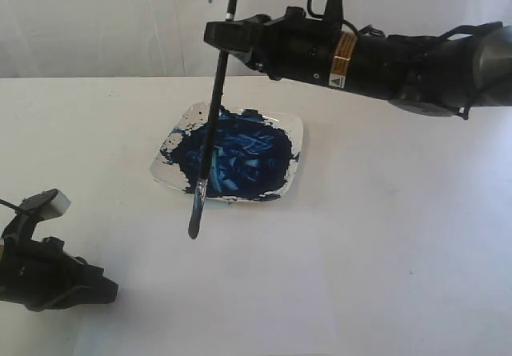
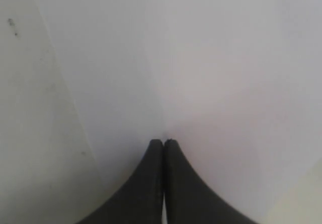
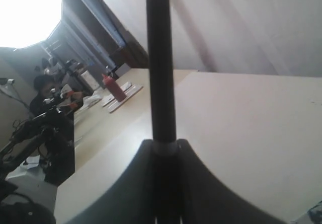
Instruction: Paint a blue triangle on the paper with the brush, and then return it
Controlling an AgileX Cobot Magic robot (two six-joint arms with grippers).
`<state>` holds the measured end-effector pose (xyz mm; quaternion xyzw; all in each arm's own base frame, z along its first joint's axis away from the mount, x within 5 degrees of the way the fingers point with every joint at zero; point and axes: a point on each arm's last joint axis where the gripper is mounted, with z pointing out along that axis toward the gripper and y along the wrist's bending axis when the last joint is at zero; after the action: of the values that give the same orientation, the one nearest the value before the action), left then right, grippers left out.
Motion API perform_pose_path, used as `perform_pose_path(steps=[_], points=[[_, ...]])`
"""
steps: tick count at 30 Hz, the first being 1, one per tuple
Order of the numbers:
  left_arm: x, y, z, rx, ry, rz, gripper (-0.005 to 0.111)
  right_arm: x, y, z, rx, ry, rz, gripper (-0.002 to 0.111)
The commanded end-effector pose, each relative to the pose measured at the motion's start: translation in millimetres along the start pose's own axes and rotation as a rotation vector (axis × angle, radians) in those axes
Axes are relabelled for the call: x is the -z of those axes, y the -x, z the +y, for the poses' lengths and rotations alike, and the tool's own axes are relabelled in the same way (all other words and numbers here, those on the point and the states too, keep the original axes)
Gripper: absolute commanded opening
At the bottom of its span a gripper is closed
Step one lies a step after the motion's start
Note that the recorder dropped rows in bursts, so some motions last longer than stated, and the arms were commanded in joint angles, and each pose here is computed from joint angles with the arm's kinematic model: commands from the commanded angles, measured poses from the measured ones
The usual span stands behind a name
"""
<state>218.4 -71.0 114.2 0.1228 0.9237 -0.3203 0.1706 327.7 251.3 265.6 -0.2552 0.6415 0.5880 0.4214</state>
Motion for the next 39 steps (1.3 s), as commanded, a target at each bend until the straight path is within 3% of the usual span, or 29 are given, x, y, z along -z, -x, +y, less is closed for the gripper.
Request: perform_pose_path(steps=[1,16,23,39], points=[[1.1,-1.2,-0.8,-0.013,0.013,0.001,0.000,-11.3,-11.0,17.4,0.005,0.054,0.055,0.000],[1.1,-1.2,-0.8,-0.013,0.013,0.001,0.000,-30.0,-45.4,28.0,-0.026,0.021,0.154,0.000],[1.1,-1.2,-0.8,-0.013,0.013,0.001,0.000,-43.0,-67.1,23.2,-0.094,0.018,0.172,0.000],[1.1,-1.2,-0.8,-0.013,0.013,0.001,0.000,-46.2,-79.4,5.7,-0.144,-0.066,0.167,0.000]])
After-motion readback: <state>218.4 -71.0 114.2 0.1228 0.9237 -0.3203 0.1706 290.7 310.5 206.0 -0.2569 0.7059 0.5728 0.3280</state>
